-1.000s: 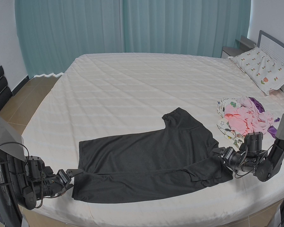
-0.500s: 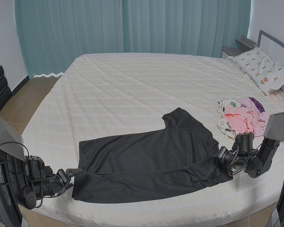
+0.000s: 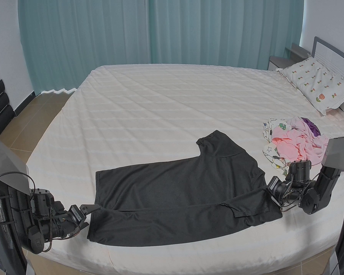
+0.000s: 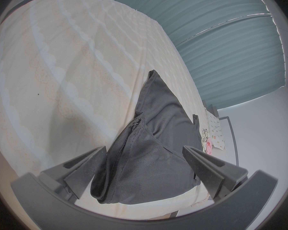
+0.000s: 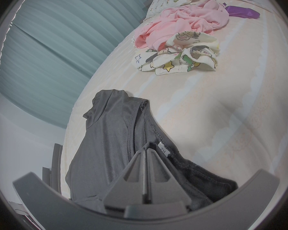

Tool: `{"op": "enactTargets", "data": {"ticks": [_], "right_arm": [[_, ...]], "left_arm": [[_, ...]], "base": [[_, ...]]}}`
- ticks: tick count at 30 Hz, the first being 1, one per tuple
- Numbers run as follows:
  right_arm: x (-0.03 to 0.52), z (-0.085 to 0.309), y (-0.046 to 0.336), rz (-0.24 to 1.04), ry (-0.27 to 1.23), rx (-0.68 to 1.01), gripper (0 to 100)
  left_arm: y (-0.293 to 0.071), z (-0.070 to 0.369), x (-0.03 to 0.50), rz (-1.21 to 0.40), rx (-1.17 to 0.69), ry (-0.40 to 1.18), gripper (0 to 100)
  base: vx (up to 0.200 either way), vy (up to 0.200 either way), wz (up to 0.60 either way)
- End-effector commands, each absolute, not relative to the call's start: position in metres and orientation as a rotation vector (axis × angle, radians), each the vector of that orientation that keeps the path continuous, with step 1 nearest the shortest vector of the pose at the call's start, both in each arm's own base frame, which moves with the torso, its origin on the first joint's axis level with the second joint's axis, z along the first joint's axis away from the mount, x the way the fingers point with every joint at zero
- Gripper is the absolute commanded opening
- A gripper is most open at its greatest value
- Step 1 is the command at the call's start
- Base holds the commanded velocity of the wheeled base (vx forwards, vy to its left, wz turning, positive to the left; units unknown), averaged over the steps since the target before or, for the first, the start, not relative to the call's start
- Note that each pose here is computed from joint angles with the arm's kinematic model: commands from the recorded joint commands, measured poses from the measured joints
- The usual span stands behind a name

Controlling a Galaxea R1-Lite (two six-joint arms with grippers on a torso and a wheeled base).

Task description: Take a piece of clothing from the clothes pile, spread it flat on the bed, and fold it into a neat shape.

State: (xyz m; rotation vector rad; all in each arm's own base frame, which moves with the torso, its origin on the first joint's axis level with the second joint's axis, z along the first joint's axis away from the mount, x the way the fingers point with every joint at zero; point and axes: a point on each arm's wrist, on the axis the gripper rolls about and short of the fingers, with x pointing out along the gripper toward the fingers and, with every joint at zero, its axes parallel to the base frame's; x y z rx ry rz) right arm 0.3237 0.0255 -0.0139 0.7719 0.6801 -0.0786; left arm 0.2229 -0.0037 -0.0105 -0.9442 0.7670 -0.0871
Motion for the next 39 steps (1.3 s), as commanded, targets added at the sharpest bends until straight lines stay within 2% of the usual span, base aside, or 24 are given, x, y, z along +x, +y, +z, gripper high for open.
{"op": "enactTargets", "data": {"ticks": [1, 2, 3, 11, 15, 19, 24, 36, 39], "right_arm": [[0.321, -0.013, 0.026, -0.077, 0.684, 0.769, 0], [0.320, -0.013, 0.027, -0.074, 0.689, 0.767, 0], [0.320, -0.013, 0.027, -0.074, 0.689, 0.767, 100], [0.312, -0.005, 0.030, -0.066, 0.683, 0.758, 100], [0.304, 0.023, 0.027, -0.052, 0.620, 0.770, 100], [0.291, 0.034, 0.028, -0.037, 0.611, 0.769, 100], [0.286, 0.031, 0.028, -0.042, 0.626, 0.768, 100], [0.287, 0.025, 0.028, -0.050, 0.645, 0.768, 100], [0.287, 0.024, 0.028, -0.051, 0.649, 0.768, 100]], "left_arm": [[-0.004, -0.010, 0.223, -0.091, -0.943, 0.761, 100], [-0.004, -0.010, 0.223, -0.091, -0.943, 0.761, 100], [-0.004, -0.010, 0.223, -0.091, -0.943, 0.761, 100], [-0.004, -0.010, 0.224, -0.089, -0.939, 0.756, 100], [-0.003, -0.009, 0.225, -0.083, -0.936, 0.747, 100], [-0.001, -0.010, 0.225, -0.072, -0.941, 0.746, 100], [0.000, -0.009, 0.223, -0.069, -0.941, 0.739, 100], [0.000, -0.010, 0.224, -0.031, -0.928, 0.728, 100], [0.000, -0.010, 0.223, -0.031, -0.928, 0.731, 100]], "base": [[0.000, 0.000, 0.00], [0.000, 0.000, 0.00], [0.000, 0.000, 0.00], [0.000, 0.000, 0.00], [0.000, 0.000, 0.00], [0.050, 0.000, 0.00], [0.200, 0.000, 0.00], [0.000, 0.000, 0.00], [0.000, -0.200, 0.00]]}}
